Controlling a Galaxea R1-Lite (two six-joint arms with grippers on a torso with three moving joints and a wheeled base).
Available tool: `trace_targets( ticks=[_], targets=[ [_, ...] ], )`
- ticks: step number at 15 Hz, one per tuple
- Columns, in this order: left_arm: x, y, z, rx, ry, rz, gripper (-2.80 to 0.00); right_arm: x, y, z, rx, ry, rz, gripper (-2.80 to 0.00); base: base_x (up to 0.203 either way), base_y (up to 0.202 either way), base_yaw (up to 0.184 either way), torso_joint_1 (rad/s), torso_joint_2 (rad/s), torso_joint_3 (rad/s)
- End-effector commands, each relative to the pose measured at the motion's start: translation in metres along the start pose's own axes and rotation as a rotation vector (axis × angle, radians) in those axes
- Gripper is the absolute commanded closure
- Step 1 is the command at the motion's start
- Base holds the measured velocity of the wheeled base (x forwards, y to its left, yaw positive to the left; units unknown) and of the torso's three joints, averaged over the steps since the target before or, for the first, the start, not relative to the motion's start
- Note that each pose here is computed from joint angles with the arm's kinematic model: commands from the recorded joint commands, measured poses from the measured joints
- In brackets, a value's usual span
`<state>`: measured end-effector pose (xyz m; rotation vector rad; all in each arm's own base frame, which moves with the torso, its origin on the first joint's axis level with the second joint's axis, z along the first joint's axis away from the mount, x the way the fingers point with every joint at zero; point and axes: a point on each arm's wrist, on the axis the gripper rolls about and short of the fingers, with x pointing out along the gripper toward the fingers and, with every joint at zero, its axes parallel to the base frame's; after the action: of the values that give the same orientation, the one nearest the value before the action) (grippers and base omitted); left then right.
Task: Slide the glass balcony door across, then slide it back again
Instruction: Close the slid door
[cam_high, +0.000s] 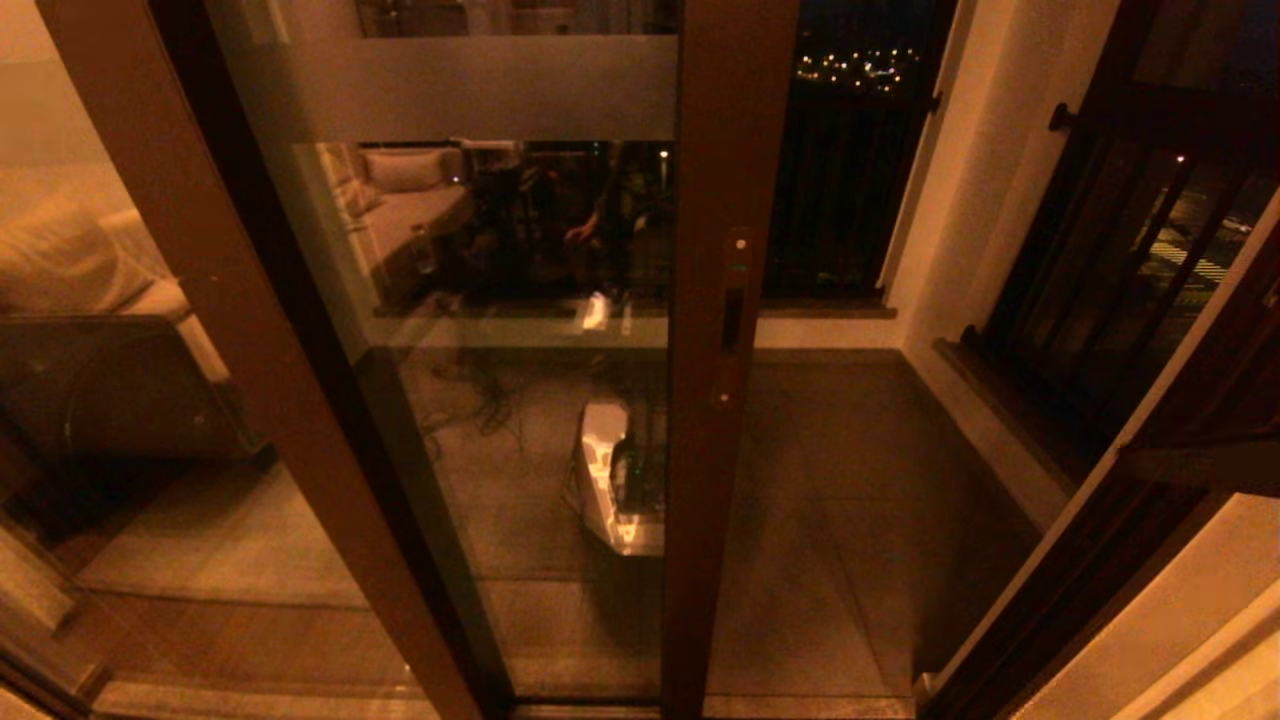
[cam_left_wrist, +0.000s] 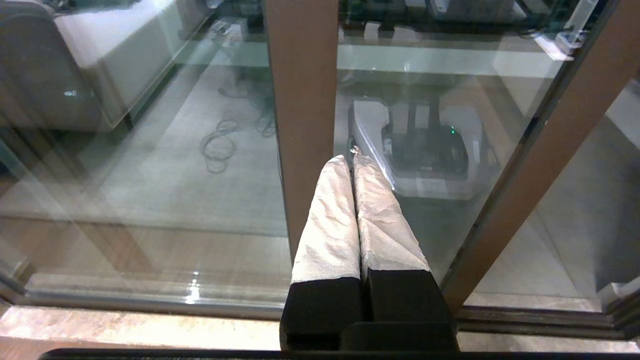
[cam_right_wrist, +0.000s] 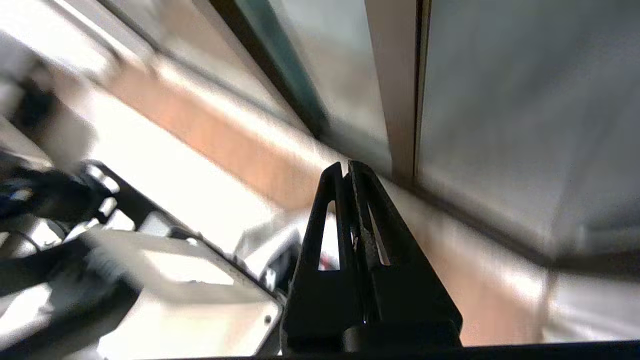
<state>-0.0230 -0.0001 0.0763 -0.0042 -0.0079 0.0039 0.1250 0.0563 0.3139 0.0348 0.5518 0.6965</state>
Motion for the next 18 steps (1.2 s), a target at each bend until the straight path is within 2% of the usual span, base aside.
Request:
trace_targets(
  ticks=[1,3,5,9,11,15,18],
  targets=[
    [0.000,0.000,0.000,0.000,0.002,0.001,0.00,0.075,-0.005,0.017,0.027,0.184,-0.080,0.00,0.000,0.000,0.000,0.000,0.00,0.000],
    [0.000,0.000,0.000,0.000,0.001,0.001,0.00,0.103,-0.004,0.031,0.027,0.185,-0.216,0.00,0.000,0.000,0.000,0.000,0.00,0.000],
    [0.000,0.000,0.000,0.000,0.002,0.001,0.00,0.123,-0.002,0.045,0.004,0.111,-0.401,0.00,0.000,0.000,0.000,0.000,0.00,0.000],
    [0.000,0.000,0.000,0.001,0.002,0.001,0.00,0.144,0.021,0.066,-0.034,-0.091,-0.532,0.00,0.000,0.000,0.000,0.000,0.00,0.000],
    [0.000,0.000,0.000,0.000,0.001,0.001,0.00,0.154,0.029,0.069,-0.040,-0.130,-0.531,0.00,0.000,0.000,0.000,0.000,0.00,0.000],
    [0.000,0.000,0.000,0.000,0.002,0.001,0.00,0.162,0.044,0.060,-0.071,-0.100,-0.483,0.00,0.000,0.000,0.000,0.000,0.00,0.000],
    [0.000,0.000,0.000,0.000,0.002,0.001,0.00,0.189,0.045,0.057,-0.107,-0.108,-0.481,0.00,0.000,0.000,0.000,0.000,0.00,0.000]
  ],
)
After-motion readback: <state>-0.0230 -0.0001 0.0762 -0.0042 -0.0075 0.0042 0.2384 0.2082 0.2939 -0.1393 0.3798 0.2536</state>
